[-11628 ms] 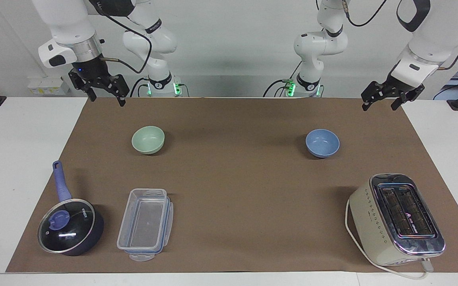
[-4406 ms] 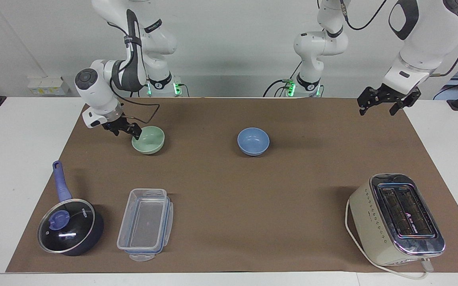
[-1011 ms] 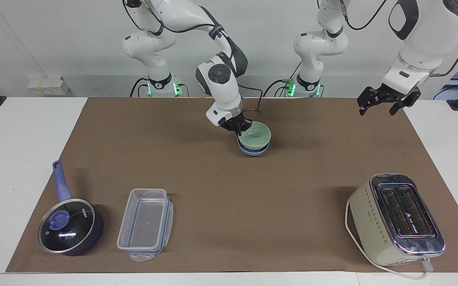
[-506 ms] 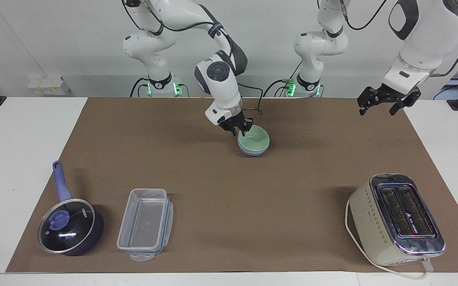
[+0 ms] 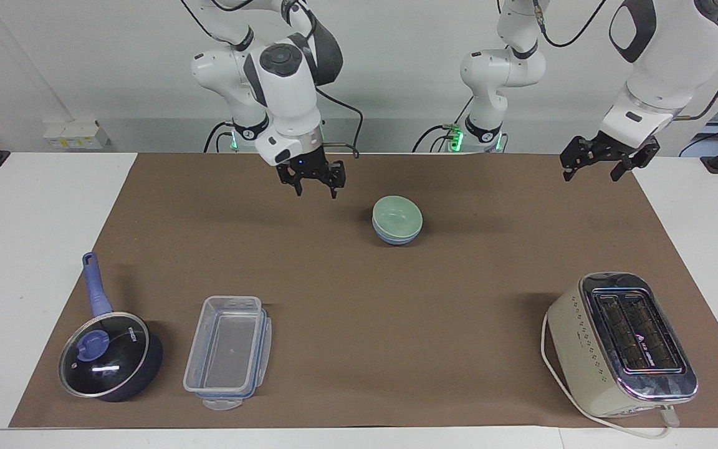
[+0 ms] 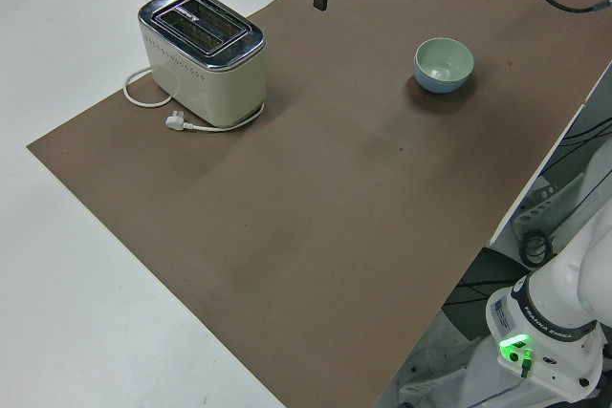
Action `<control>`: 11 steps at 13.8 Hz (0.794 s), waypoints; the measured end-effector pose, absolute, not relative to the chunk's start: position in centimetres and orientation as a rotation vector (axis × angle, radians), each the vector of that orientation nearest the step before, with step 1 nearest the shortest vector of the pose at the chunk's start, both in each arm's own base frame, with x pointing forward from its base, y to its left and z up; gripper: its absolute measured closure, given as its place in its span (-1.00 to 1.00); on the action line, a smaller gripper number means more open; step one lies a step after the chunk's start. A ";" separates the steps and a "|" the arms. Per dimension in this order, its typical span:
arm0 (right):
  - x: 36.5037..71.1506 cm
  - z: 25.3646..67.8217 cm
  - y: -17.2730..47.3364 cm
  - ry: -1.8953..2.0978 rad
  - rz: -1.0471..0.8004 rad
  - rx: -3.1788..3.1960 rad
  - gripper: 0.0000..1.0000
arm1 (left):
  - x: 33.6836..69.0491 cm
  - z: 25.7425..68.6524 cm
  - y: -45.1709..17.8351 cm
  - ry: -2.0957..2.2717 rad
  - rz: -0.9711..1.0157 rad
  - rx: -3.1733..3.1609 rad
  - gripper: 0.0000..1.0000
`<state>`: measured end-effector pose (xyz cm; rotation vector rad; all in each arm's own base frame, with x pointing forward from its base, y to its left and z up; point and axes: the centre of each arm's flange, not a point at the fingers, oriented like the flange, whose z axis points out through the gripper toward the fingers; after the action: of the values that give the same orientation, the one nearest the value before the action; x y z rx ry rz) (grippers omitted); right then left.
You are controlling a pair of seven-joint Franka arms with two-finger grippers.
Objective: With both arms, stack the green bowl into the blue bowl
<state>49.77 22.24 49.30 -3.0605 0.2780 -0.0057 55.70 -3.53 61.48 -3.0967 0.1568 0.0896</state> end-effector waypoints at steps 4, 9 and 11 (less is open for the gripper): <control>52.3 53.1 11.3 0.249 -0.126 -3.061 -1.00 | 55.7 61.5 -3.5 0.157 0.090 -3.097 -1.00; 54.4 58.8 2.5 0.300 -0.235 -3.076 -1.00 | 55.7 61.5 -3.5 0.157 0.090 -3.097 -1.00; 55.0 61.1 2.2 0.293 -0.206 -3.109 -1.00 | 55.7 61.5 -3.5 0.157 0.090 -3.097 -1.00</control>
<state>55.02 2.25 61.14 -3.1089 0.2932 -0.2055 55.70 -3.53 61.48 -3.0967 0.1569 0.0896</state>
